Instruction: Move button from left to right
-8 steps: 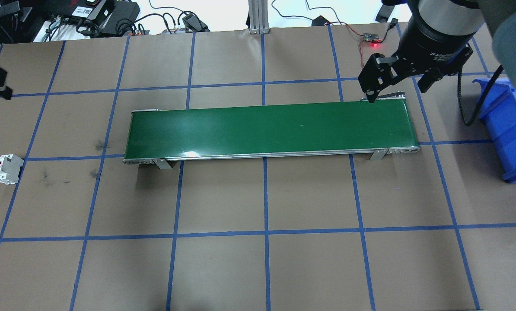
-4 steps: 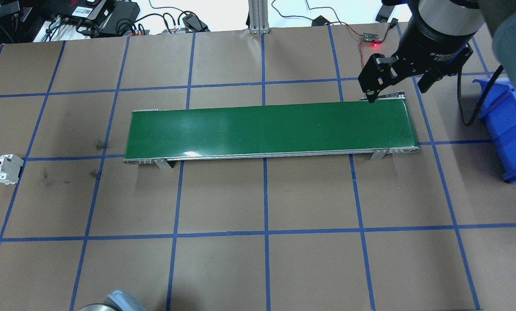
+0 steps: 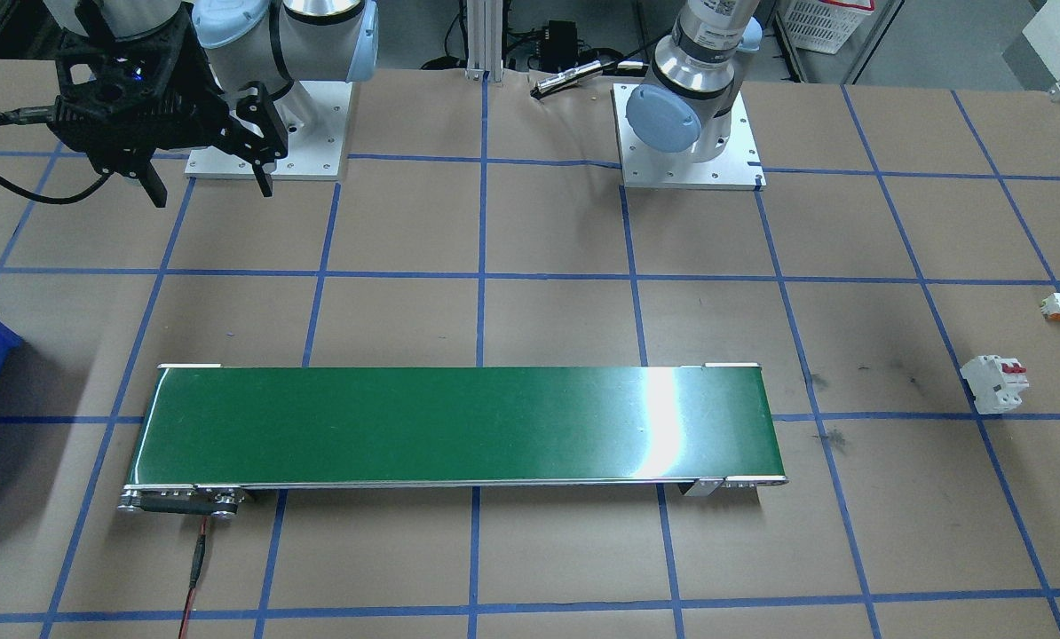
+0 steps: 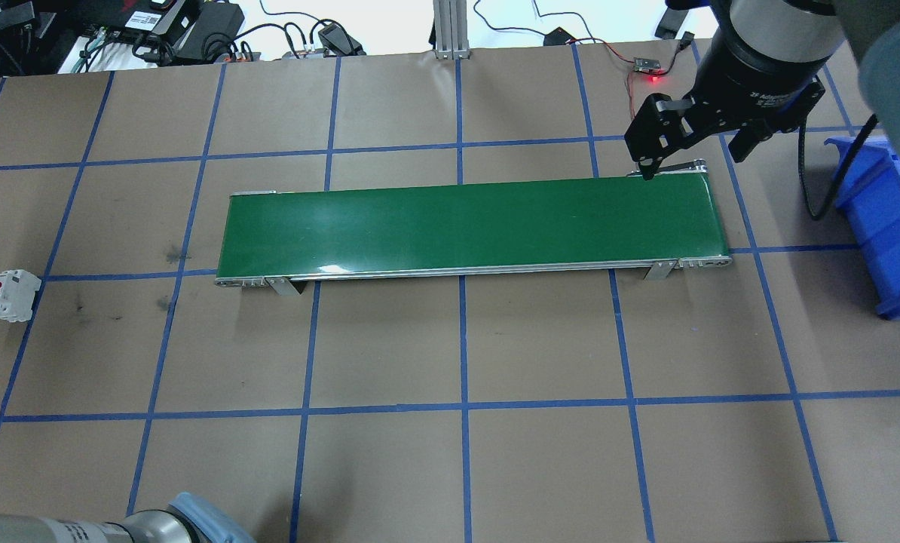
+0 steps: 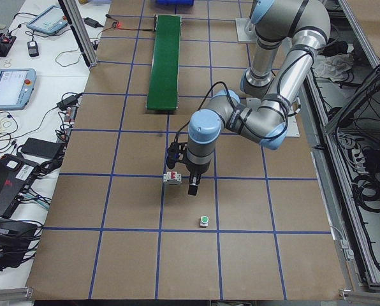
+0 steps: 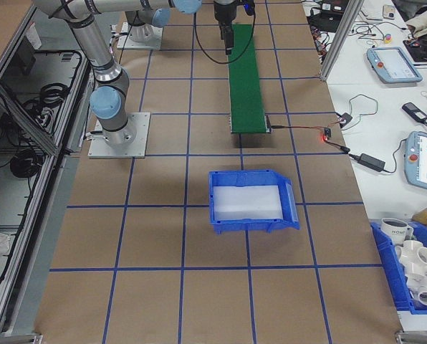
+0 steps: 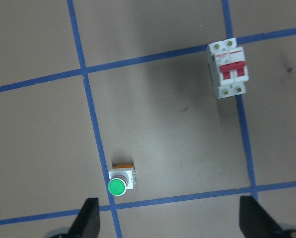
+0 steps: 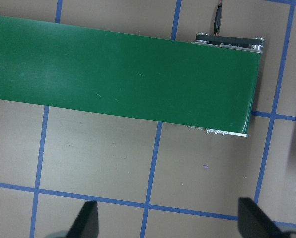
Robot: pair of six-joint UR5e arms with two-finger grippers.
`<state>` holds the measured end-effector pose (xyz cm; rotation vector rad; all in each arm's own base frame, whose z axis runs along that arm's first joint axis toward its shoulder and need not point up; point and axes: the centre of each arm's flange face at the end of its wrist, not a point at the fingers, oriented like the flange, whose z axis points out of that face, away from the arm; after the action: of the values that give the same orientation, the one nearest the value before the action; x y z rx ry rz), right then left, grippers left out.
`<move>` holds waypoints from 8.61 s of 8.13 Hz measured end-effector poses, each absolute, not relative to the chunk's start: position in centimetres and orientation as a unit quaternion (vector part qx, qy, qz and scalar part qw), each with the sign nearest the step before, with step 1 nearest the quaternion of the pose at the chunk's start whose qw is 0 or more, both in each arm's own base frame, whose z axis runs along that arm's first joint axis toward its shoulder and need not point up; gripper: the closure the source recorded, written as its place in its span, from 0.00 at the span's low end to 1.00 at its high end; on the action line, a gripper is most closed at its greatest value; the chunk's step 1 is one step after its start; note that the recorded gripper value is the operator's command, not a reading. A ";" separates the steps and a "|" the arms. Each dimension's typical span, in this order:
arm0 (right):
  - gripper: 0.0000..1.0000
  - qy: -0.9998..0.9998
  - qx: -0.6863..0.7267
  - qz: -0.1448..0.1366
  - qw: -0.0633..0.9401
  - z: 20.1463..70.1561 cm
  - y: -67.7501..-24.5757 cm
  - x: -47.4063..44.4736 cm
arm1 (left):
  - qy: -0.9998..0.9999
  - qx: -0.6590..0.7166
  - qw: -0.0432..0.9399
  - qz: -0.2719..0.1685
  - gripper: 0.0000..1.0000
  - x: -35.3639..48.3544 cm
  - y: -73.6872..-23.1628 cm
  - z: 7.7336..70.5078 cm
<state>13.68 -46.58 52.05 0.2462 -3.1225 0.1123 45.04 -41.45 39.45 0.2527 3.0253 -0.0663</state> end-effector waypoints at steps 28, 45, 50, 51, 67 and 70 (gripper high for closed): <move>0.00 -0.996 0.077 0.037 0.003 52.1 -46.6 13.7 | 0.995 0.081 0.022 0.058 1.00 54.6 -37.9 24.3; 0.00 -0.996 0.075 0.041 0.004 52.4 -46.5 13.7 | 0.998 -0.043 -0.036 -0.015 1.00 -3.3 -58.2 29.8; 0.00 -0.996 0.077 0.039 0.005 52.3 -46.6 13.6 | 0.999 -0.015 -0.041 0.002 1.00 -3.9 -58.7 27.2; 0.00 -0.996 0.077 0.039 0.006 52.3 -46.6 13.6 | 0.999 -0.024 -0.041 0.004 1.00 -3.9 -58.7 27.2; 0.00 -0.997 0.075 0.035 0.009 52.1 -46.6 13.6 | 0.759 0.649 -0.006 -0.042 0.92 -7.0 -58.7 25.8; 0.00 -0.997 0.073 0.032 0.009 52.0 -46.5 13.6 | 0.751 0.658 -0.010 -0.042 0.00 -7.1 -58.4 25.2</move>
<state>13.57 -46.51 52.01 0.2270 -3.1139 0.1014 -7.09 -58.42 25.18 2.0816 2.3757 -0.1330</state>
